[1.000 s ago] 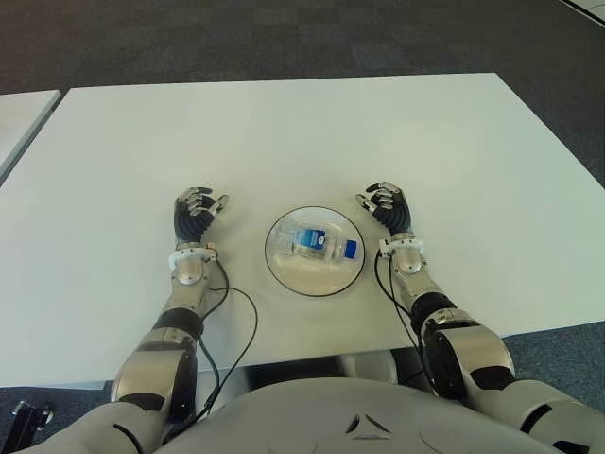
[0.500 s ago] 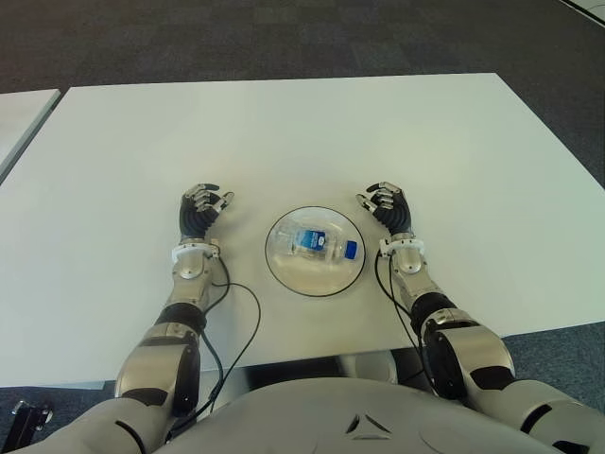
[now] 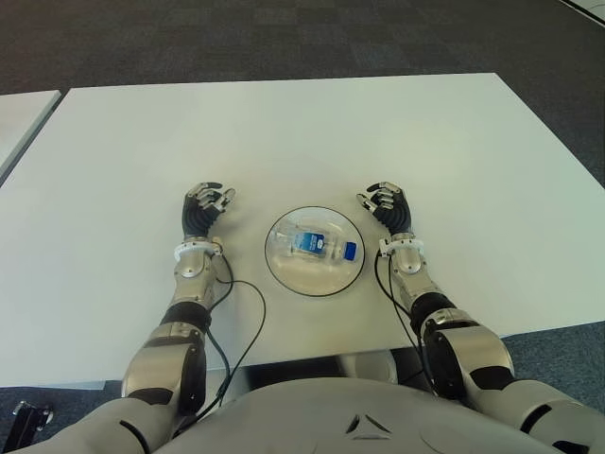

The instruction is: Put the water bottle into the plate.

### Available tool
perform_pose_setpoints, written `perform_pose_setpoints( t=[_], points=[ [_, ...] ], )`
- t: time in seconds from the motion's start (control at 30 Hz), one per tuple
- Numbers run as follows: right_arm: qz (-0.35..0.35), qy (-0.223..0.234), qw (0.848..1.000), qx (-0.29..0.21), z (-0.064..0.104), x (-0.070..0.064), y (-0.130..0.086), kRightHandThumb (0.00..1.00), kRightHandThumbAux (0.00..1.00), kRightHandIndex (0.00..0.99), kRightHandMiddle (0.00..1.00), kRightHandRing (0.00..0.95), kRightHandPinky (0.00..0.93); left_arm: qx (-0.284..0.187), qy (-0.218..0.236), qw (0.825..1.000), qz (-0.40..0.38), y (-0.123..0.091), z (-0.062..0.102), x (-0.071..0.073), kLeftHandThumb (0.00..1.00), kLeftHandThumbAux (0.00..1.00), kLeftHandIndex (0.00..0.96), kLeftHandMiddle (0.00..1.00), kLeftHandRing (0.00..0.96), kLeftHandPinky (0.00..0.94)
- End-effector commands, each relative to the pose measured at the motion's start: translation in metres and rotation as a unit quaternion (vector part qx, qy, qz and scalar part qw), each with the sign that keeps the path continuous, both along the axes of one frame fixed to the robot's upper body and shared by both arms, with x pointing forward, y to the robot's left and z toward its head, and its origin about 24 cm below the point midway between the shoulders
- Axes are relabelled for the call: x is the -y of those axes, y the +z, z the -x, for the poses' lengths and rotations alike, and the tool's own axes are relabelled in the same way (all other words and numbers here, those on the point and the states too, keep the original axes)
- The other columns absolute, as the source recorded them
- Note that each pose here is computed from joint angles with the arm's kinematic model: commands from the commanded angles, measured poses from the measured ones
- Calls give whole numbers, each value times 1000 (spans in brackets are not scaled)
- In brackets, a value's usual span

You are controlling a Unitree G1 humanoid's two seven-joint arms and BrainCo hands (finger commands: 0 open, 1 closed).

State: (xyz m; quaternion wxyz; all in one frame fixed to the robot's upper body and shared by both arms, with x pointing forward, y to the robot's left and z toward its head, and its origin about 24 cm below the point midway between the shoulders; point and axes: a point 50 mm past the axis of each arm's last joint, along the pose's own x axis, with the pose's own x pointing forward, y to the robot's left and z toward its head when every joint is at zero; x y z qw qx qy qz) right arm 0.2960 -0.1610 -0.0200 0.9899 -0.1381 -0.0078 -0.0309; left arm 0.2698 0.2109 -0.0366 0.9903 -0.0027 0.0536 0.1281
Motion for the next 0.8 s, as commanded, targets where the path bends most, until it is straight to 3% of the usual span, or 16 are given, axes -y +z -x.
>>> perform_pose_setpoints(
  t=[0.03, 0.5, 0.8],
  points=[
    [-4, -2, 1000, -28, 9, -2, -12, 708, 725, 435, 704, 716, 717, -65, -11, 998, 23, -22, 13, 9, 709, 710, 434, 626, 608, 604],
    [-4, -3, 1000, -30, 8, -2, -12, 709, 725, 434, 712, 731, 753, -64, -22, 997, 21, -20, 14, 14, 708, 711, 434, 618, 595, 584],
    [-1, -1, 1000, -28, 8, -2, -12, 709, 725, 434, 709, 722, 718, -63, -23, 998, 17, -21, 20, 17, 707, 712, 433, 596, 582, 572]
  ],
)
